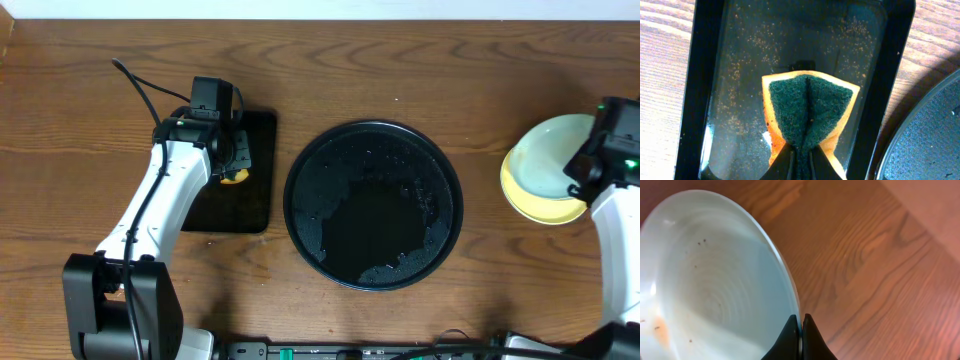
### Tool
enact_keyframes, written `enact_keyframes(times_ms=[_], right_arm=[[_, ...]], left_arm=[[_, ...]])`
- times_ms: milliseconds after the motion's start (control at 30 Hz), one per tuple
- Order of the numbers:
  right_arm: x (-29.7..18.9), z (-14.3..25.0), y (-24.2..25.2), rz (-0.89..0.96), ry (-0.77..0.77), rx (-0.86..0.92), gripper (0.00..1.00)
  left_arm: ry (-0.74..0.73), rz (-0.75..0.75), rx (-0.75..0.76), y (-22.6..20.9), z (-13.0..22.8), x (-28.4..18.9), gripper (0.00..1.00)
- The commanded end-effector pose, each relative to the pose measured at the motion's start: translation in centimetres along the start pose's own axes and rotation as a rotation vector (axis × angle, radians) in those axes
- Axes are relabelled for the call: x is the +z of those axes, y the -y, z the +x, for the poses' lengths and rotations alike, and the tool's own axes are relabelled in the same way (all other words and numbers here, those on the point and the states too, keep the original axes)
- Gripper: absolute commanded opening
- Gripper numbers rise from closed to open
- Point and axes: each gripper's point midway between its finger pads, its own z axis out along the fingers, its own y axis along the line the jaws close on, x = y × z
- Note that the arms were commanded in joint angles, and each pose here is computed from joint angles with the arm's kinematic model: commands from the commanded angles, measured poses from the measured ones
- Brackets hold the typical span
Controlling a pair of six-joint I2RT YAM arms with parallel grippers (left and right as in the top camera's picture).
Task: Clean dirty plates on tray and stack at the side
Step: 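Carry the pale-green plate with the right gripper onto the yellow plate stack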
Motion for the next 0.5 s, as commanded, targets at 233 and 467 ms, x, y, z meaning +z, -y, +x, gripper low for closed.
enact_keyframes(times_ms=[233,467], right_arm=[[2.7,0.6,-1.2,-0.092,-0.087,0.071,0.53],[0.4,3.4,-7.4,-0.479,-0.240,0.011,0.58]], left_arm=[[-0.007,-0.015,0.023,-0.4,0.2,0.3,0.08],[-0.019,-0.003,0.028,-0.2,0.5,0.3,0.08]])
